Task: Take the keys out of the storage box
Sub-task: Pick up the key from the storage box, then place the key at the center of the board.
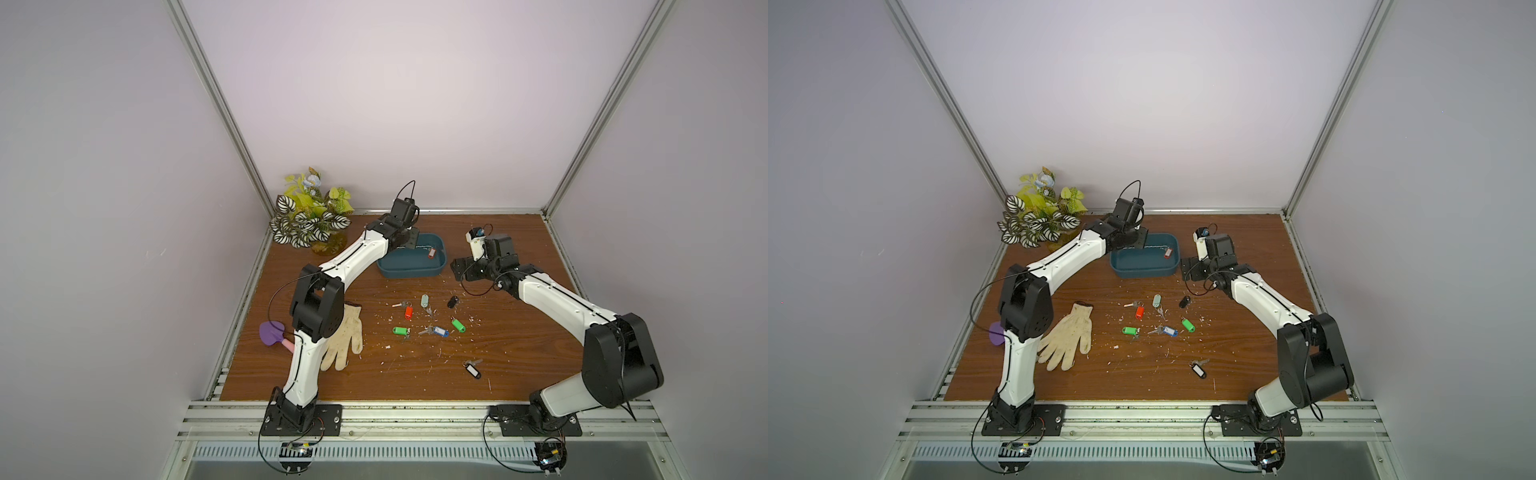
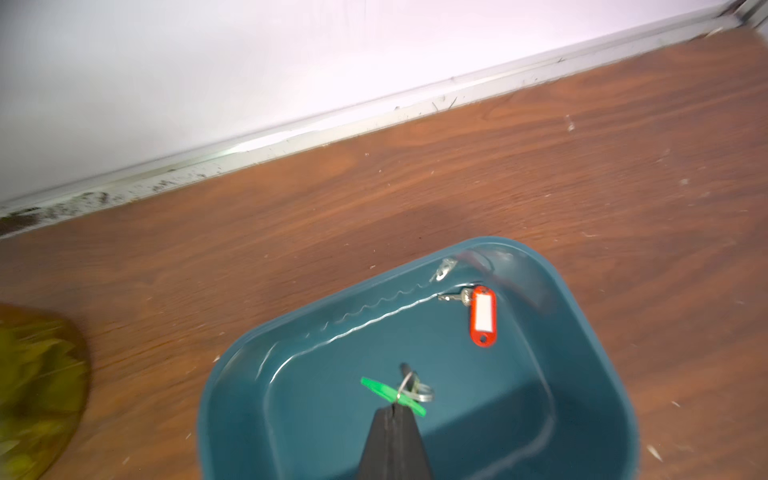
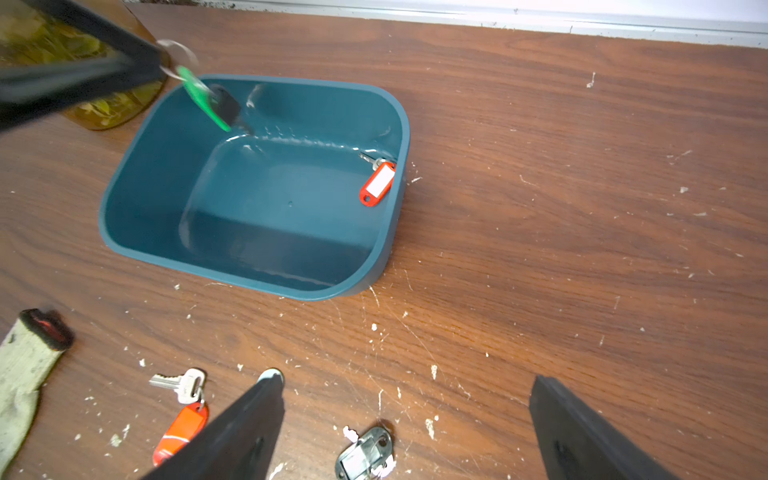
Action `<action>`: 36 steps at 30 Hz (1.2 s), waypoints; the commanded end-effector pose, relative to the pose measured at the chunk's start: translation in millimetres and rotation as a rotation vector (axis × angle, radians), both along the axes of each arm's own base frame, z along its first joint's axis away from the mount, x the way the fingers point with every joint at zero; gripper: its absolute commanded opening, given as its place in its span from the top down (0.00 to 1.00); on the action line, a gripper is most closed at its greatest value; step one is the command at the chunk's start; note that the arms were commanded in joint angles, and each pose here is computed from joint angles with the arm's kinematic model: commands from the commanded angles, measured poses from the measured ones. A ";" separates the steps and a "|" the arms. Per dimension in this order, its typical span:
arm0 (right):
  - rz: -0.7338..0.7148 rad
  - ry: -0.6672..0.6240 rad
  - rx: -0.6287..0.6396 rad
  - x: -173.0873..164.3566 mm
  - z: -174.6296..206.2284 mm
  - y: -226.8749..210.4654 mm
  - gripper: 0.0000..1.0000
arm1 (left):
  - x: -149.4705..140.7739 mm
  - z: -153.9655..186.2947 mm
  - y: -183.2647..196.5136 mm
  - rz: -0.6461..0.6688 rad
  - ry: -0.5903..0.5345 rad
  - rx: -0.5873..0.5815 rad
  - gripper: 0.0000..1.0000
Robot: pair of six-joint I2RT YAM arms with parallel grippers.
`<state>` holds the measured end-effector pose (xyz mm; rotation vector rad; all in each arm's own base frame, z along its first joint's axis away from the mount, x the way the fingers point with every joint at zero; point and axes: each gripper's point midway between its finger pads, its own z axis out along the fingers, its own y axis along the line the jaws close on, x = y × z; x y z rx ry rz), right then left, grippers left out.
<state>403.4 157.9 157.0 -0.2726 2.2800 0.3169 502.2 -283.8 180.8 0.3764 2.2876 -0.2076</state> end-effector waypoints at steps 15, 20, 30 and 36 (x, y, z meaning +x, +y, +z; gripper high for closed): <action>-0.059 -0.195 0.168 -27.1 61.5 -9.9 0.00 | -257.6 -6.5 -58.1 -0.495 0.067 -0.385 1.00; -0.088 -0.213 0.169 -32.7 61.1 -16.5 0.00 | -318.2 -43.9 -80.7 -0.621 0.179 -0.465 1.00; -0.099 -0.210 0.144 -33.5 56.2 -18.1 0.01 | -356.1 -108.5 -76.8 -0.635 0.336 -0.452 1.00; -0.095 -0.206 0.139 -32.8 55.3 -17.1 0.00 | -357.0 -130.2 -82.8 -0.639 0.387 -0.425 0.93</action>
